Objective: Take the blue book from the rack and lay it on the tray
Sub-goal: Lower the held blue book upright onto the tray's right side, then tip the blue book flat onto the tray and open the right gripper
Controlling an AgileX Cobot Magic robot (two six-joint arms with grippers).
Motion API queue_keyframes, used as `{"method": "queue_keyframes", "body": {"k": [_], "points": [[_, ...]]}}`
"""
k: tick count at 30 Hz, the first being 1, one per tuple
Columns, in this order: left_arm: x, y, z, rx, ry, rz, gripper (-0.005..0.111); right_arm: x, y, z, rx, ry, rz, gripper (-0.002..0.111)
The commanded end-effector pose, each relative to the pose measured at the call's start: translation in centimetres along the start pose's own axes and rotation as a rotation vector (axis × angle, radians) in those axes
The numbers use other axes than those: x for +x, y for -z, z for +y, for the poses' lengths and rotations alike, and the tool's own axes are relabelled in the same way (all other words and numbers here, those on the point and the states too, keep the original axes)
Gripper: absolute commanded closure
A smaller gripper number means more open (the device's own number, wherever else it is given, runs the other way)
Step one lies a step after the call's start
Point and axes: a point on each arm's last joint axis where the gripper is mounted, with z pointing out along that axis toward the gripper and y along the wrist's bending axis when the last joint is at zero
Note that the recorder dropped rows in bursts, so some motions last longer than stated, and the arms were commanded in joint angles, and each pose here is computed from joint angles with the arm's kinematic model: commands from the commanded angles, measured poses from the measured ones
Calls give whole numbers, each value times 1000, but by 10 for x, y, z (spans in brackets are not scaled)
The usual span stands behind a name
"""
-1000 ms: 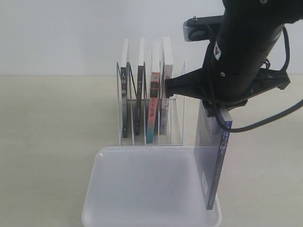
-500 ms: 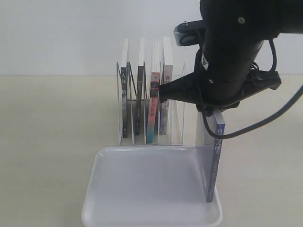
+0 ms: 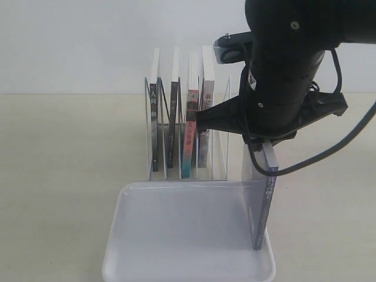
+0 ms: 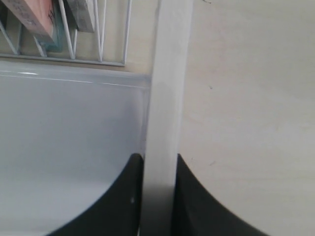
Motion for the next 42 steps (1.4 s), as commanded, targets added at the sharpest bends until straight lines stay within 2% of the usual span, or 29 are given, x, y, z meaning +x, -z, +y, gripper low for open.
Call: {"method": "queue_keyframes", "body": {"k": [1,7,13,15,19,21,23,32,42], "points": [[0,0,0,-1,1,-7,103,6,-2,2,21,26,52,109],[0,0,0,-1,1,-7,103,7,-1,2,21,26,67,109],[0,0,0,-1,1,-7,103,6,0,14,-112,47,52,108],[0,0,0,-1,1,-7,103,6,0,16,-131,48,57,103],[0,0,0,-1,1,-7,103,6,0,16,-133,31,57,69],[0,0,0,-1,1,-7,103,6,0,17,-142,24,57,59],[0,0,0,-1,1,-7,103,6,0,19,-163,12,50,56],[0,0,0,-1,1,-7,103,-4,11,31,-298,-19,1,55],[0,0,0,-1,1,-7,103,-19,51,35,-431,0,-60,55]]}}
